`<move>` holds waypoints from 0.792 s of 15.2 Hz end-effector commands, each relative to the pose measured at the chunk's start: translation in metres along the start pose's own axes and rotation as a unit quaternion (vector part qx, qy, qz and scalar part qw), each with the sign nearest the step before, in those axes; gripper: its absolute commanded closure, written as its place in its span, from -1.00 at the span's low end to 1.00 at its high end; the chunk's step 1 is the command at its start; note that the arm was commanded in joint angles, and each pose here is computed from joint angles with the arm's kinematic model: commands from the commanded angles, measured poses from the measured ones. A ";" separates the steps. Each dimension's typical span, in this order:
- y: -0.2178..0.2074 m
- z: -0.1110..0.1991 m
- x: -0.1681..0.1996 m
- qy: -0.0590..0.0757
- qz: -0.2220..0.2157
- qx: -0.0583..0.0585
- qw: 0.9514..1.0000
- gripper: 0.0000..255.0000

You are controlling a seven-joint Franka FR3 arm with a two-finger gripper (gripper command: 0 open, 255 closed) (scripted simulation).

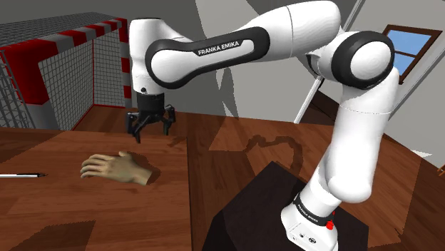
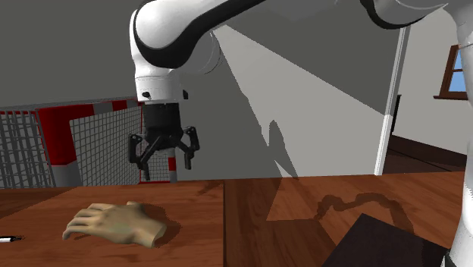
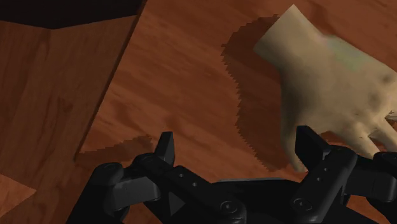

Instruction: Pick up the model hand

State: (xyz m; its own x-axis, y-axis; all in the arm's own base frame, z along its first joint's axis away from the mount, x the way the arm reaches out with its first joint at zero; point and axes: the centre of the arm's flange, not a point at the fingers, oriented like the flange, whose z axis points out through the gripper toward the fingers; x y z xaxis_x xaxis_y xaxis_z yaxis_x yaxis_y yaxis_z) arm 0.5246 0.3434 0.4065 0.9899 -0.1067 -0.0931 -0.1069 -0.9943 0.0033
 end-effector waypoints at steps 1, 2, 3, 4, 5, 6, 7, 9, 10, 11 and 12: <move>-0.021 0.012 0.012 -0.002 0.002 0.001 1.000 -1.00; -0.031 0.017 0.018 -0.003 0.002 0.001 1.000 -1.00; -0.042 0.021 0.024 -0.003 0.003 0.001 1.000 -1.00; -0.053 0.026 0.030 -0.004 0.003 0.002 1.000 -1.00; -0.064 0.031 0.036 -0.005 0.003 0.002 1.000 -1.00; -0.074 0.036 0.041 -0.006 0.004 0.002 1.000 -1.00; -0.074 0.041 0.042 -0.006 0.004 0.002 1.000 -1.00; -0.074 0.052 0.043 -0.006 0.004 0.002 1.000 -1.00; -0.074 0.057 0.043 -0.006 0.004 0.002 1.000 -1.00; -0.074 0.062 0.044 -0.006 0.004 0.002 1.000 -1.00; -0.074 0.067 0.044 -0.006 0.004 0.002 1.000 -1.00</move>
State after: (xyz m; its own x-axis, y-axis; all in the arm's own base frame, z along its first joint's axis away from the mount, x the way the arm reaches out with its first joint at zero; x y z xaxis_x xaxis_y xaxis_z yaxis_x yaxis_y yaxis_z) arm 0.5737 0.4090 0.3547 0.9890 -0.1213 -0.0848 -0.1225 -0.9924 -0.0086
